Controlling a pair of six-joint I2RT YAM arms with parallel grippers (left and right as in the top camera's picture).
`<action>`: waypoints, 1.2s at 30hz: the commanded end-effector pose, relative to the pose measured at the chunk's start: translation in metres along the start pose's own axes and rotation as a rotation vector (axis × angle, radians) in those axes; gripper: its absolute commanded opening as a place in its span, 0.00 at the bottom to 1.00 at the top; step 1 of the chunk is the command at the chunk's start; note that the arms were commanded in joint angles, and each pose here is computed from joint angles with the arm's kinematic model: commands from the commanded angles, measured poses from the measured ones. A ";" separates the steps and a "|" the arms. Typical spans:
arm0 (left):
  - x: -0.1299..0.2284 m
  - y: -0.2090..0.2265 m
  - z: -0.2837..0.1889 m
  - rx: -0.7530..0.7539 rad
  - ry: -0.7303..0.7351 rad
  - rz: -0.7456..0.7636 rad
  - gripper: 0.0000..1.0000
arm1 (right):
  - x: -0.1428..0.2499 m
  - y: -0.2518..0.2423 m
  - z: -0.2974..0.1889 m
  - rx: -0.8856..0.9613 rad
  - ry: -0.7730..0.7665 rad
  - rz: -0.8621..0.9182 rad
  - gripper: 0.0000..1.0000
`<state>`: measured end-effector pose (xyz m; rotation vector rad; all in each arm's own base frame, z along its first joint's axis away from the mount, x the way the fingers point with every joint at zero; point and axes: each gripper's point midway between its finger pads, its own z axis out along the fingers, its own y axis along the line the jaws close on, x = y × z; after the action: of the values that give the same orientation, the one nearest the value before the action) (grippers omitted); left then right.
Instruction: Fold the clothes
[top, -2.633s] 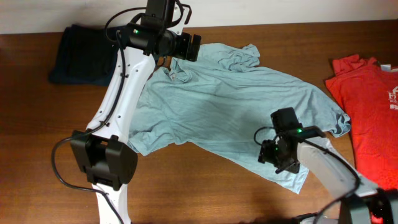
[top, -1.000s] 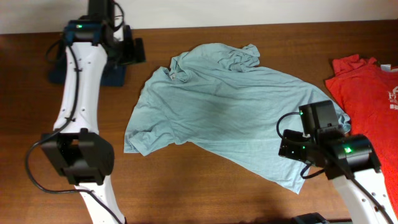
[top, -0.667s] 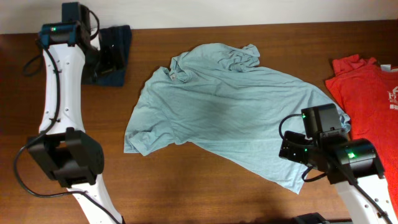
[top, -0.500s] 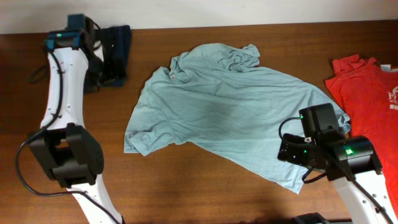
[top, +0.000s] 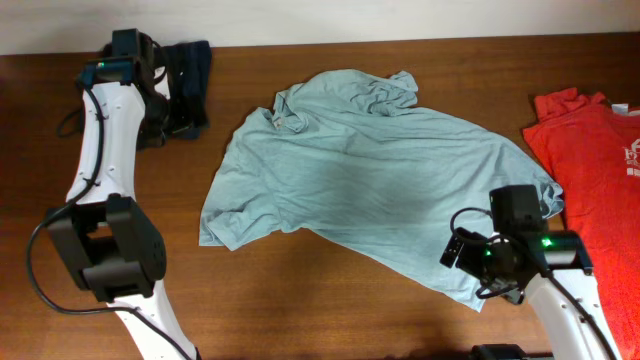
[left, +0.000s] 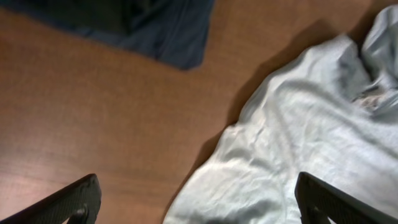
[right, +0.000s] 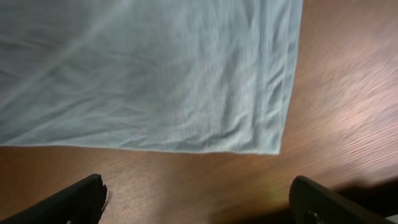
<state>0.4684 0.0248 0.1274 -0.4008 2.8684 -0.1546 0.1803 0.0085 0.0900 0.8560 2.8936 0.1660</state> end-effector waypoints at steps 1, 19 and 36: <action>-0.004 -0.017 -0.008 0.038 -0.038 0.035 0.99 | 0.019 -0.007 0.023 -0.024 0.081 0.124 1.00; -0.015 -0.041 -0.001 0.063 -0.091 0.084 0.99 | 0.021 -0.038 0.058 0.124 0.092 0.318 0.87; -0.016 -0.041 0.004 0.061 -0.085 0.083 0.99 | 0.021 -0.049 0.085 0.171 0.203 0.437 0.59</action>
<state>0.4944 -0.0073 0.1355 -0.2851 2.7759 -0.1880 0.1520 -0.0144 -0.0004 1.5429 2.8931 0.0524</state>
